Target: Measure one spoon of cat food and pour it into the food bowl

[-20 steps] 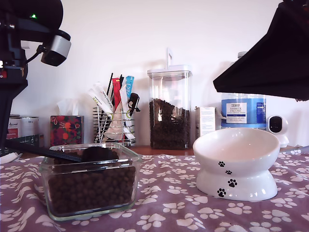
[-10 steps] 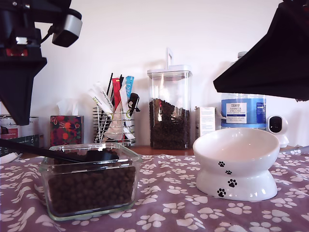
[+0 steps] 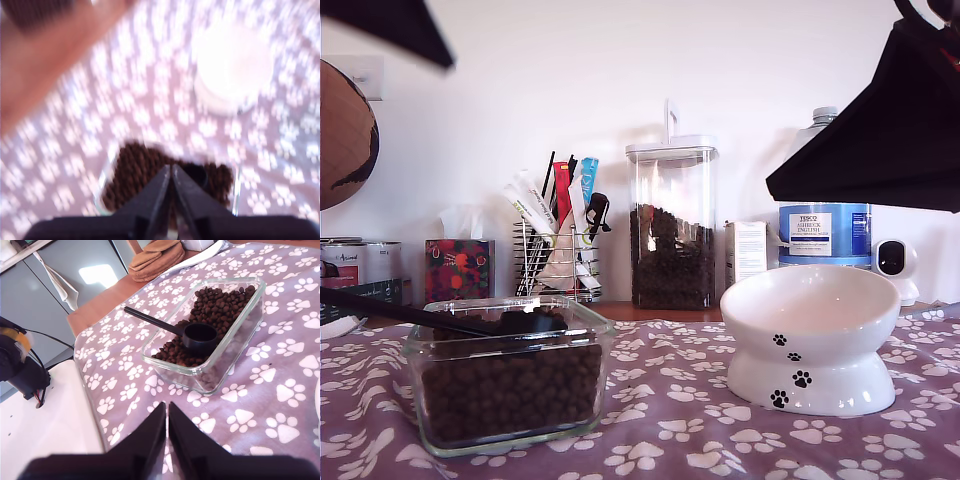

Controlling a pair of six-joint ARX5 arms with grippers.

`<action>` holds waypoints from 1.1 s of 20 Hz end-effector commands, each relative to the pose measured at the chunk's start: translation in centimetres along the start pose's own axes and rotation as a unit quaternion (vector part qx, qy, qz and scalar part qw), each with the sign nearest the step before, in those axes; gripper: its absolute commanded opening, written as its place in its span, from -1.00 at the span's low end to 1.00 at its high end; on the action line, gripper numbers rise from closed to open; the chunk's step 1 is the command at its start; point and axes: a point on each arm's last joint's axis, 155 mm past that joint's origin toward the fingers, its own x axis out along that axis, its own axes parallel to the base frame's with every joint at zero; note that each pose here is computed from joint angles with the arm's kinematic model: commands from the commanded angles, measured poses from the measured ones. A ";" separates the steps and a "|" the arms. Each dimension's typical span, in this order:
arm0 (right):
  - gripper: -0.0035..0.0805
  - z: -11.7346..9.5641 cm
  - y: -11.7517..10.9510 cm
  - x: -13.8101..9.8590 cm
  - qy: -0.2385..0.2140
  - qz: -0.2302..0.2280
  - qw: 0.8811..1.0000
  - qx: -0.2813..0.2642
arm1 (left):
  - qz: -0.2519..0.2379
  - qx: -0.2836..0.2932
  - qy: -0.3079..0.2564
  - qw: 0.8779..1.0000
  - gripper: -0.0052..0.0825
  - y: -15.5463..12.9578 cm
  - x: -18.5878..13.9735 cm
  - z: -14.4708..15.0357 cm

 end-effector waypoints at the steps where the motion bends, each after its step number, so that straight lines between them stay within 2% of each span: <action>1: -0.95 -0.5 -0.1 0.1 0.005 -0.002 1.000 -0.004 | -0.011 -0.006 0.001 1.000 -0.93 -0.4 1.1 -2.6; 5: -0.95 -0.5 -0.5 0.1 0.004 -0.011 1.000 -0.008 | 0.006 -0.011 -0.081 0.997 -0.93 -0.6 -0.3 -3.0; 7: -0.95 -0.5 -0.5 0.1 0.004 -0.011 1.000 -0.014 | 0.010 -0.023 -0.098 0.995 -0.93 -0.8 -0.9 -4.2; 12: -0.95 -0.5 -0.5 0.1 0.005 -0.011 1.000 -0.013 | 0.008 -0.075 -0.064 0.995 -0.93 -1.3 -0.2 -8.7; 15: -0.95 -0.6 -0.5 0.1 0.005 -0.011 1.000 -0.013 | 0.008 -0.069 -0.023 0.997 -0.88 -1.6 -0.1 -10.8; 16: -0.95 -0.5 -0.5 0.1 0.005 -0.011 1.000 -0.013 | 0.008 -0.058 -0.015 0.998 -0.77 -1.7 -0.1 -11.2; 17: -0.95 -0.5 -0.5 0.1 0.005 -0.011 1.000 -0.013 | 0.011 -0.051 -0.012 0.999 -0.47 -1.6 -0.1 -11.4; 18: -0.95 -0.5 -0.5 0.1 0.005 -0.011 1.000 -0.013 | 0.025 -0.042 -0.007 0.999 -0.05 -1.0 -0.2 -11.6; 19: -0.95 -0.6 -0.5 0.1 0.005 -0.011 1.000 -0.015 | 0.045 -0.037 0.001 0.998 0.29 -0.2 -0.3 -12.0; 20: -0.95 -0.5 -0.5 0.1 0.005 -0.011 1.000 -0.017 | 0.050 -0.025 0.007 0.998 0.39 0.2 -0.2 -12.2; 22: -0.95 -0.5 -0.5 0.1 0.005 -0.011 1.000 -0.017 | 0.045 -0.021 0.023 0.999 0.33 0.4 0.1 -13.0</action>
